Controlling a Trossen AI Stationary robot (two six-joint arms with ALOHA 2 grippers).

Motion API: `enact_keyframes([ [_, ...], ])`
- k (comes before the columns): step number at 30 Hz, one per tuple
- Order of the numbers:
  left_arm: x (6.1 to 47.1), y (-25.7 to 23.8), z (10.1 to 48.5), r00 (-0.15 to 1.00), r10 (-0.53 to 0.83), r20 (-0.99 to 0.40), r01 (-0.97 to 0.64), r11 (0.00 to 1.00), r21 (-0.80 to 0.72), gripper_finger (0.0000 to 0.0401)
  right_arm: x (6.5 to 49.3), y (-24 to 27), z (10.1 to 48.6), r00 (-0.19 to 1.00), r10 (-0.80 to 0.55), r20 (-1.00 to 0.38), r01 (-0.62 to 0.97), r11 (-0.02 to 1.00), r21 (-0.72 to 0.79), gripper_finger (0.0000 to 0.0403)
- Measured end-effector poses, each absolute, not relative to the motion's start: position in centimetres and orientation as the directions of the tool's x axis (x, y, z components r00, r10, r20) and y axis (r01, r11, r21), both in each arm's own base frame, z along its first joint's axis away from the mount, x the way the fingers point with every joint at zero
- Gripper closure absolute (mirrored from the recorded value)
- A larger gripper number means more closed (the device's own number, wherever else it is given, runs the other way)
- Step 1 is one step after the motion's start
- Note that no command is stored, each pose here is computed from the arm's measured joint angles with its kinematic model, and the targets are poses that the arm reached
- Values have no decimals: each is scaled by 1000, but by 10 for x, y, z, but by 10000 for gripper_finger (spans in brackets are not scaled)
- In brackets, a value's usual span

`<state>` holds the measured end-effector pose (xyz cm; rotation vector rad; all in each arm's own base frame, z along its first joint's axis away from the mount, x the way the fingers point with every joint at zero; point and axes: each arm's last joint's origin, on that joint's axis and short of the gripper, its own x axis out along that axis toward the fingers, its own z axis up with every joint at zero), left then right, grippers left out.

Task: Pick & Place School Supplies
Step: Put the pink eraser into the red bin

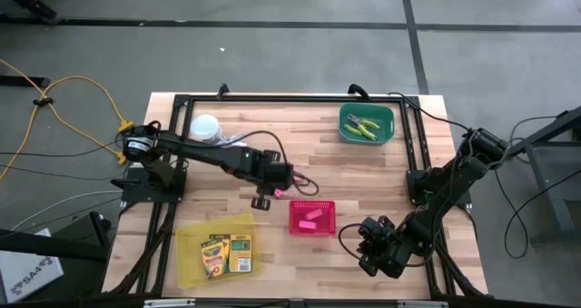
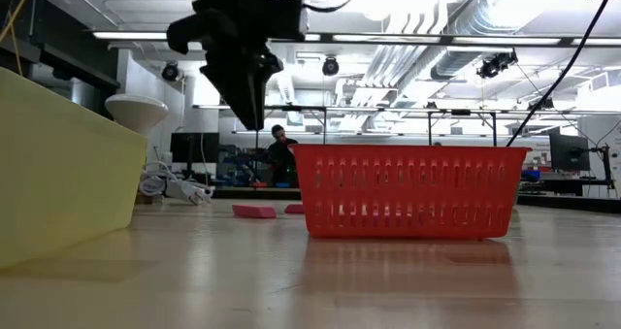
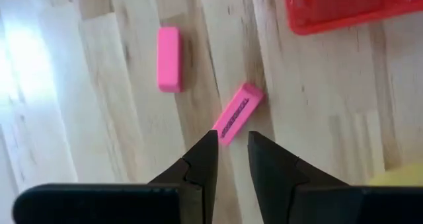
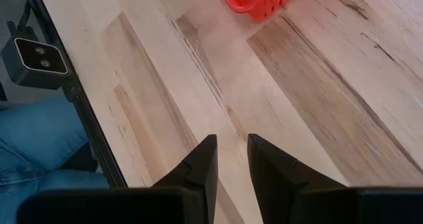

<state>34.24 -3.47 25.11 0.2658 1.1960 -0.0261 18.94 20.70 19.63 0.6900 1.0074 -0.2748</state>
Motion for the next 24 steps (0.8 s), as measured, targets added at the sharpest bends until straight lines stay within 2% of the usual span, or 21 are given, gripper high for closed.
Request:
enact_keyframes([
  [8,341,-11,243,313,-88,-946,311,950,14,323,192,210,198,549,127,-826,505,737,449,331],
  [14,344,-6,225,251,-80,-965,353,936,15,323,193,210,199,566,123,-815,502,733,459,331],
  [24,353,-5,214,259,-76,-963,397,917,34,314,194,211,200,577,116,-808,496,736,460,331],
])
